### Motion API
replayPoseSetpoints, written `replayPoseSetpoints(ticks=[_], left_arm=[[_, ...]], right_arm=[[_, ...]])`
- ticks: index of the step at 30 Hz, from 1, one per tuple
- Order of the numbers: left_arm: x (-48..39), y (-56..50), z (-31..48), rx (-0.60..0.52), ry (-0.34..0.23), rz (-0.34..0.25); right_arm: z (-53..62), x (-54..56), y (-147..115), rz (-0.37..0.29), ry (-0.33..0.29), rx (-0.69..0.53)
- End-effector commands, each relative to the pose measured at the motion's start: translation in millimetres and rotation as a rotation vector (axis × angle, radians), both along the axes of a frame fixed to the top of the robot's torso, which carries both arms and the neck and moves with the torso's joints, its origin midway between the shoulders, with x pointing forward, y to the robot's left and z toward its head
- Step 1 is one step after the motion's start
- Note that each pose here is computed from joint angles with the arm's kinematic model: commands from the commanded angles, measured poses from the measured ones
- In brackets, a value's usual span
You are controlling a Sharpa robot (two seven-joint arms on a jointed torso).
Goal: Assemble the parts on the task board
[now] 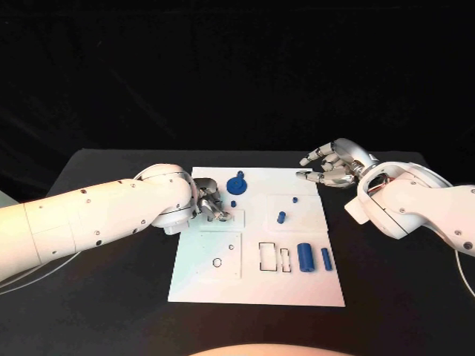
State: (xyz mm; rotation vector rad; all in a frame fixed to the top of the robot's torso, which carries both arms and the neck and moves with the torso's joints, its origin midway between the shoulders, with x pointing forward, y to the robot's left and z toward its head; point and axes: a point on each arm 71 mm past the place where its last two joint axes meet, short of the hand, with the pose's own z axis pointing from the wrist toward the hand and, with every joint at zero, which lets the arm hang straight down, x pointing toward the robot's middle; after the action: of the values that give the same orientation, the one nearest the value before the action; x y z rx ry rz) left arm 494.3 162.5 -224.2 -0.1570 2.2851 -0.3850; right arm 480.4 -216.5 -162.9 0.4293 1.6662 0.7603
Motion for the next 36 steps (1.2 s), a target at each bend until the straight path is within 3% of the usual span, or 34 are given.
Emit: replayPoseSetpoints(ticks=[1,36], left_arm=[[-1.3,-1.9,-2.2,0.006,0.019,-0.012],[6.8,3.7,-4.9,0.013,0.022,0.019]], right_arm=[[-0.2,-0.7,1.4,0.016,-0.002,-0.009],[0.3,-1.0,0.9,0.014,-0.010,-0.005]])
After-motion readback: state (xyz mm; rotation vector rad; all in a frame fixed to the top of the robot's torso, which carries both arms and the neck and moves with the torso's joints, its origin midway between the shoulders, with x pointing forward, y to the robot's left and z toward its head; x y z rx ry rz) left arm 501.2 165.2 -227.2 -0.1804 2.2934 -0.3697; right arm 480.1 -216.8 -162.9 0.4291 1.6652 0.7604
